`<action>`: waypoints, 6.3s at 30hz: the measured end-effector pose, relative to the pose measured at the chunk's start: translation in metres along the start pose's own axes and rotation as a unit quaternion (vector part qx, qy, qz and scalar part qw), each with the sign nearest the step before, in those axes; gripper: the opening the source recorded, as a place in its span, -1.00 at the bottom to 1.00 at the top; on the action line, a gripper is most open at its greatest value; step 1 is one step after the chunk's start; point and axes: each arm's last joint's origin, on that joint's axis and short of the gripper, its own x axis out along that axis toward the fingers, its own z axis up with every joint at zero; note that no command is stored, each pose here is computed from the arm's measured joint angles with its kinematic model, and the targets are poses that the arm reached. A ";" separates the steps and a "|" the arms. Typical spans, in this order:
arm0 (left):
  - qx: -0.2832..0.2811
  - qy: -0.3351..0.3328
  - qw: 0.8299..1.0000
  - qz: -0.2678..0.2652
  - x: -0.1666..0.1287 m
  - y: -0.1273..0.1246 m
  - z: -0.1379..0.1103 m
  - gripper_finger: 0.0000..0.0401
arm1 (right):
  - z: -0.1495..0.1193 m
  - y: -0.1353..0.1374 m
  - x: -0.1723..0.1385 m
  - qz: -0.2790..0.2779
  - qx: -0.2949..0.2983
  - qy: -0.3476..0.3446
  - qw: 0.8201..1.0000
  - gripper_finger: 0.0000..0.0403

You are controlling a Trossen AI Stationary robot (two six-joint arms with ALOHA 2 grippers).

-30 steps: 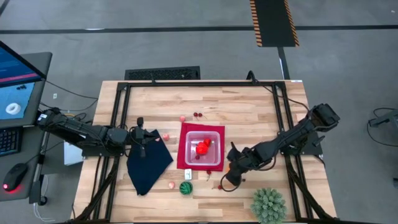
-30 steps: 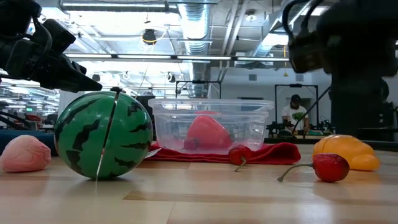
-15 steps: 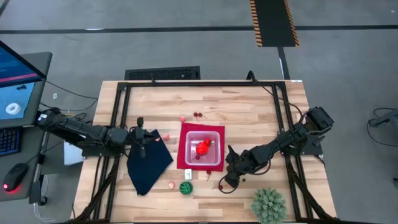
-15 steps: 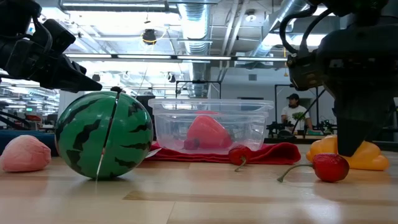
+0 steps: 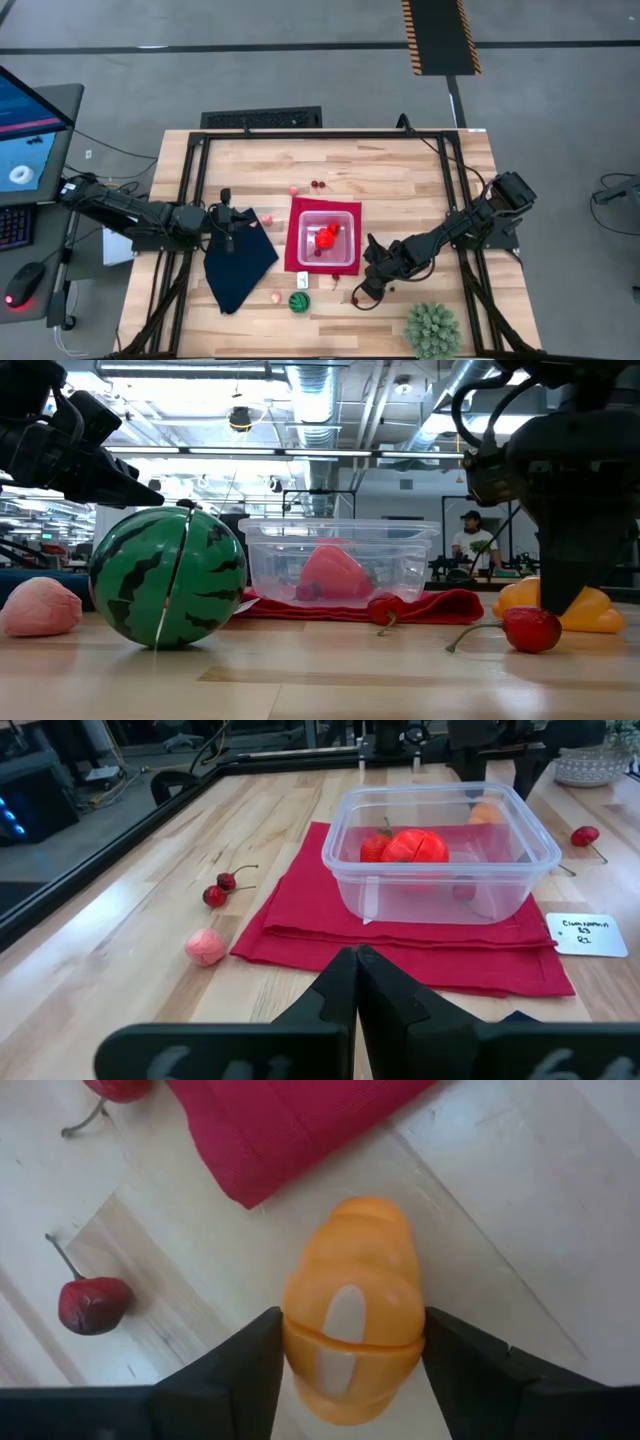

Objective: Pick and placing Produce into tupperware
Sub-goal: Put the croissant in the transparent bin, then put the blueberry in the transparent bin

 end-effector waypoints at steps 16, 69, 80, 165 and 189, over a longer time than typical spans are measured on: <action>-0.005 0.000 1.000 0.000 0.000 0.000 0.000 -1.00 | 0.002 0.004 0.000 0.009 -0.022 -0.014 1.000 0.14; -0.001 0.000 1.000 0.000 0.000 0.000 0.000 -1.00 | 0.110 0.022 -0.064 0.014 -0.136 -0.130 0.982 0.28; -0.003 0.000 1.000 0.000 0.000 0.000 0.000 -1.00 | 0.110 0.029 -0.066 0.034 -0.141 -0.145 0.979 0.63; -0.004 0.000 1.000 0.000 0.000 0.000 0.000 -1.00 | -0.061 0.050 -0.007 -0.062 0.035 0.056 0.996 0.54; -0.004 0.000 1.000 0.000 0.000 0.000 0.000 -1.00 | -0.058 0.048 -0.009 -0.088 0.028 0.051 0.994 -0.27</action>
